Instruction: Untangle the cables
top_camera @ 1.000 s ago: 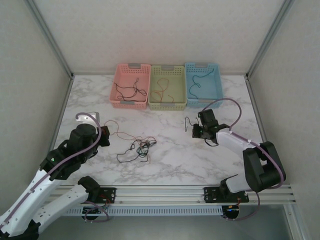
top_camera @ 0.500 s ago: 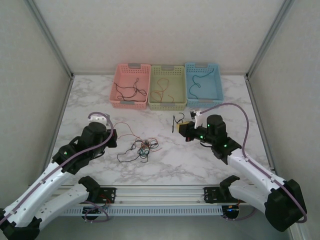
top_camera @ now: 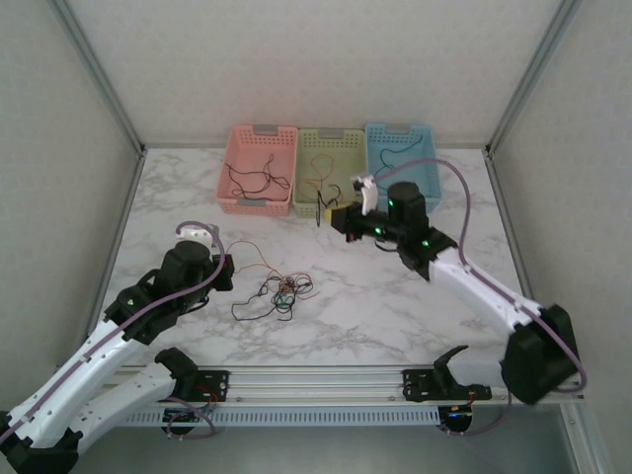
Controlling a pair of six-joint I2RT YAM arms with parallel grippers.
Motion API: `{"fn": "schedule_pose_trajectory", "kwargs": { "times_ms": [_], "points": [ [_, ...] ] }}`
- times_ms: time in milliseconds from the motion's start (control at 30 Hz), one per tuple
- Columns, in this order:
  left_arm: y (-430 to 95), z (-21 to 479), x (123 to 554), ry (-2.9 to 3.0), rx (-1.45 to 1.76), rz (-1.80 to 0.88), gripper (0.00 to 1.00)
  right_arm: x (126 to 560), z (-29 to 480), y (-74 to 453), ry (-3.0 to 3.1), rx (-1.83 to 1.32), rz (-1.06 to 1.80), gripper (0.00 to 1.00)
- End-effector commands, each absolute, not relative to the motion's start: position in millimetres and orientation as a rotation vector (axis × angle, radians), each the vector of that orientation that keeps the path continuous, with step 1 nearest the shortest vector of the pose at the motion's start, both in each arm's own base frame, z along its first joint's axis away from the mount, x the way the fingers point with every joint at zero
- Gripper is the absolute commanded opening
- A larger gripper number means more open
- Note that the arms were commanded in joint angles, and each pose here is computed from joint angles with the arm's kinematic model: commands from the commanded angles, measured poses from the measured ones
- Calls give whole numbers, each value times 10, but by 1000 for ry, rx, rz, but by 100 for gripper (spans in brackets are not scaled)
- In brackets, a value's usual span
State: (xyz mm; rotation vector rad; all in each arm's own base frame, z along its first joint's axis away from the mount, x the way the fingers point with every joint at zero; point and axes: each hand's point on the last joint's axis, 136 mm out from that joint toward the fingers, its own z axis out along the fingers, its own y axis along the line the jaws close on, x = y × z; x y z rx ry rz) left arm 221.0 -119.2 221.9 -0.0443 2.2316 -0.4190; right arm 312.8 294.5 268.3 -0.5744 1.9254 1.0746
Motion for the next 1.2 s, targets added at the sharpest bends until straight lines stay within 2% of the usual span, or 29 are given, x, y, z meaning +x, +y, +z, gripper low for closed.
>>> {"fn": "schedule_pose_trajectory", "kwargs": {
  "times_ms": [0, 267, 433, 600, 667, 767, 867, 933, 1167],
  "points": [
    [-1213, 2203, 2182, 2245, -43, -438, 0, 3547, 2543, 3149, 2050, -523, 1021, 0],
    [-1250, 2213, 2160, 2261, -15, -452, 0, 4639, 2125, 3787, 2307, -367, 907, 0],
    [-1241, 2201, 2165, 2266, -18, -443, 0, 5008, 1761, 4180, 2343, -347, 901, 0],
    [-1255, 2191, 2168, 2281, -7, -435, 0, 5197, 1520, 4417, 2365, -344, 894, 1],
    [-1248, 2182, 2164, 2284, -11, -434, 0, 5233, 1449, 4450, 2373, -337, 900, 7],
    [-1234, 2207, 2157, 2272, -20, -439, 0, 5257, 1469, 4488, 2348, -348, 918, 24],
    [-1232, 2207, 2164, 2271, -23, -436, 0, 5253, 1639, 4491, 2308, -371, 921, 47],
    [-1246, 2190, 2170, 2280, -19, -435, 0, 5237, 1791, 4474, 2281, -393, 917, 53],
    [-1268, 2201, 2171, 2277, -23, -454, 0, 4920, 2586, 4291, 2222, -458, 932, 52]
  ]
}}
